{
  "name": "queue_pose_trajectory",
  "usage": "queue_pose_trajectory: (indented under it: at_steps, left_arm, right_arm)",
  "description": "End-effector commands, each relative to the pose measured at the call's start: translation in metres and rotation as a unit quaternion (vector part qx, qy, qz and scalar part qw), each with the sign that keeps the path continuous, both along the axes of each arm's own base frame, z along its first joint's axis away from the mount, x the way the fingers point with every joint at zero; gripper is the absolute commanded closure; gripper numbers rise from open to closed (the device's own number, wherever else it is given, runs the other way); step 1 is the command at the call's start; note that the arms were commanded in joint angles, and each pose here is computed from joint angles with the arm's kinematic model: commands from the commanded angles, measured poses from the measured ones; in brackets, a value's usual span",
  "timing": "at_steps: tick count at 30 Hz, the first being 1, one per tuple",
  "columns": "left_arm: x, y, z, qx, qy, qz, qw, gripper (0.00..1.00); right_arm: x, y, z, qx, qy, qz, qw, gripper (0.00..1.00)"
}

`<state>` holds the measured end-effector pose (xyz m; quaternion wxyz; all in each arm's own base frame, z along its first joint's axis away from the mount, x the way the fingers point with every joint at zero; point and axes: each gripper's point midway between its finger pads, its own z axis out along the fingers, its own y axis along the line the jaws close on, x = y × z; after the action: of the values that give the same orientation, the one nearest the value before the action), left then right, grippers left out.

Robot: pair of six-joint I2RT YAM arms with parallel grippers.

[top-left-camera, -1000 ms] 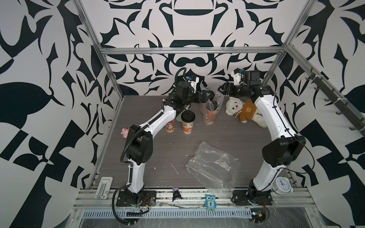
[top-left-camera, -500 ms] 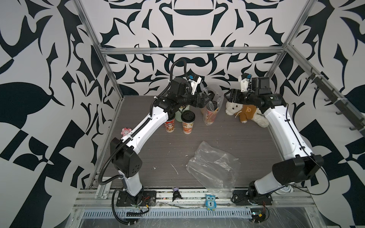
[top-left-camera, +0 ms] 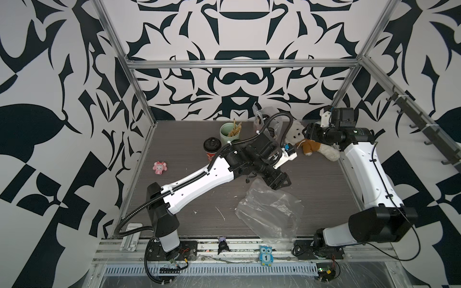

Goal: Pack milk tea into plastic carrier bags
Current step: Pick up the plastic carrier bag from the center of the board.

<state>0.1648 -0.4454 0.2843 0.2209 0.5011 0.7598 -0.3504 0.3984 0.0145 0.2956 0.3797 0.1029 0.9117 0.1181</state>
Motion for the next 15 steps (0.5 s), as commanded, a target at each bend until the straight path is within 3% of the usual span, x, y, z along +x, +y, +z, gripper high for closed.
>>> queue_pose_trajectory:
  at_steps: [1, 7, 15]
  left_arm:
    - [-0.037, 0.000, -0.048, 0.080, 0.057, -0.032, 0.995, 0.30]
    - [-0.085, -0.025, -0.102, 0.166, 0.091, -0.077, 0.979, 0.32]
    - [-0.119, -0.056, -0.148, 0.207, 0.126, -0.087, 0.966, 0.32]
  right_arm:
    - [-0.010, -0.016, 0.007, -0.012, -0.010, -0.030, 0.999, 0.27]
    - [-0.021, -0.041, -0.003, -0.014, 0.001, -0.066, 0.998, 0.27]
    - [-0.041, -0.066, 0.006, -0.023, -0.024, -0.105, 0.994, 0.27]
